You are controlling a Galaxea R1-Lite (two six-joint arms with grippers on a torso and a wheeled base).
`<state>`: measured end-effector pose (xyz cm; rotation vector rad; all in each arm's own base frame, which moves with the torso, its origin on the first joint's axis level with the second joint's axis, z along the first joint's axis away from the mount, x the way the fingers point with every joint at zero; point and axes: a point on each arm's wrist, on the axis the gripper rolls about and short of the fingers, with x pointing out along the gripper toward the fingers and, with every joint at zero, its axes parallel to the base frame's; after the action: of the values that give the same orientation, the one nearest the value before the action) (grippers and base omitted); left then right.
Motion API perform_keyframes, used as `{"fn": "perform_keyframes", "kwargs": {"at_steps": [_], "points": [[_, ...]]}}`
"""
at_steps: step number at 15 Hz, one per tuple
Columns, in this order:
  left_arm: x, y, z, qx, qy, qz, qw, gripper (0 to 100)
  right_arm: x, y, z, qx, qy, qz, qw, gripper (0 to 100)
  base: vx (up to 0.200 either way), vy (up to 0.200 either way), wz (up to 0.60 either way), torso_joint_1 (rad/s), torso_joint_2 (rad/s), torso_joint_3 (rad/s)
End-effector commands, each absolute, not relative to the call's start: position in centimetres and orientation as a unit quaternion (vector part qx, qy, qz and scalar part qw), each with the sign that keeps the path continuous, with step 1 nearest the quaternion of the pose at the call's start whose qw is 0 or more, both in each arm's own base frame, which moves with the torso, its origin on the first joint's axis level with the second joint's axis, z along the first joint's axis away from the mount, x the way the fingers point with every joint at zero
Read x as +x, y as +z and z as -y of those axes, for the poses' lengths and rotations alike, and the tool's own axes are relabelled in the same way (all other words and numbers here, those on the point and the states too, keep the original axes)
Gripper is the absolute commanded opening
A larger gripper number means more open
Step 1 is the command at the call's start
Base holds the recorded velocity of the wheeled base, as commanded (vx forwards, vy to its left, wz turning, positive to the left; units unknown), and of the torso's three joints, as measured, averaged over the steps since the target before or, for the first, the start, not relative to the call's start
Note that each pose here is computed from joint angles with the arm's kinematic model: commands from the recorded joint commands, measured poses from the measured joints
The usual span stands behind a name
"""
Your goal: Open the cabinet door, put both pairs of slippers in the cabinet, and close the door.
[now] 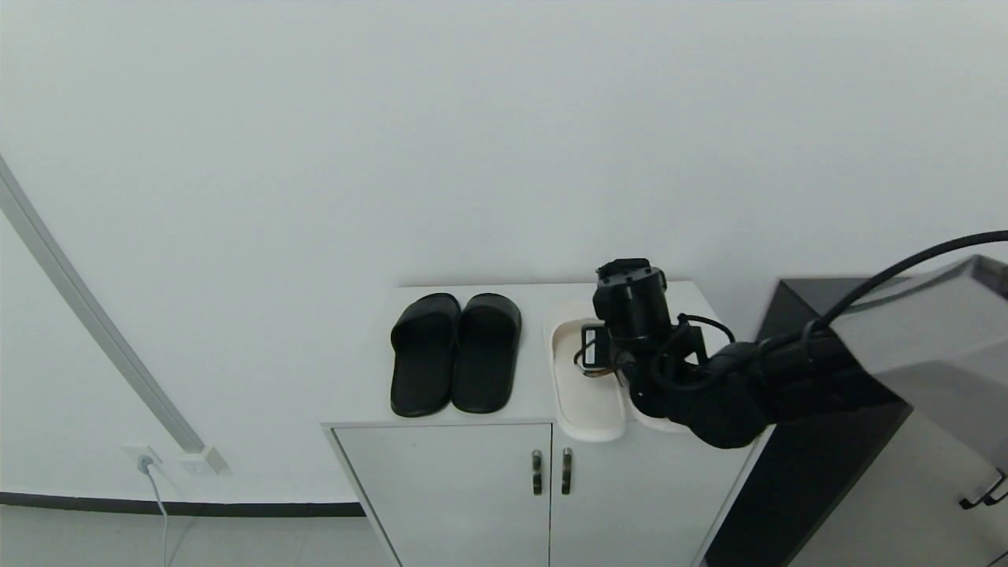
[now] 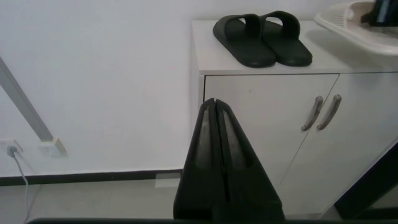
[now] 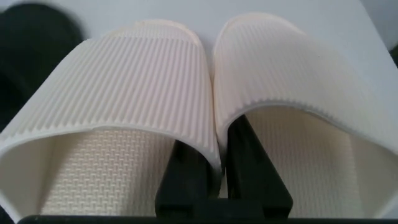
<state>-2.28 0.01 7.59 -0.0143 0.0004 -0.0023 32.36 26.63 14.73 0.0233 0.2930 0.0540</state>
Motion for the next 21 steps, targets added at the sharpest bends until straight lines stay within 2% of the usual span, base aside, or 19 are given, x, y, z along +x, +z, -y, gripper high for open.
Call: {"fn": "perform_keyframes", "kwargs": {"at_steps": [1,4,8,16,21], "points": [[-2.3,7.6,0.0,-0.006,-0.002,-0.001,1.0,0,23.5,18.9,-20.4,0.011,0.154,-0.13,0.979,0,0.0,0.0,0.0,0.0,0.0,0.0],[-2.3,7.6,0.0,-0.005,-0.002,-0.001,1.0,0,17.7,19.7,-17.5,-0.009,0.271,-0.123,0.955,0,0.0,0.0,0.0,0.0,0.0,0.0],[-2.3,7.6,0.0,-0.005,-0.002,-0.001,1.0,0,15.7,19.8,-17.1,-0.016,0.341,-0.136,0.93,0,0.0,0.0,0.0,0.0,0.0,0.0],[-2.3,7.6,0.0,0.005,-0.005,-0.001,1.0,0,16.7,18.9,-16.5,-0.019,0.324,-0.153,0.933,0,0.0,0.0,0.0,0.0,0.0,0.0],[-2.3,7.6,0.0,0.004,-0.005,-0.001,1.0,0,17.0,18.4,-16.7,-0.02,0.326,-0.161,0.931,0,-0.2,0.0,0.0,0.004,0.01,0.001]]}}
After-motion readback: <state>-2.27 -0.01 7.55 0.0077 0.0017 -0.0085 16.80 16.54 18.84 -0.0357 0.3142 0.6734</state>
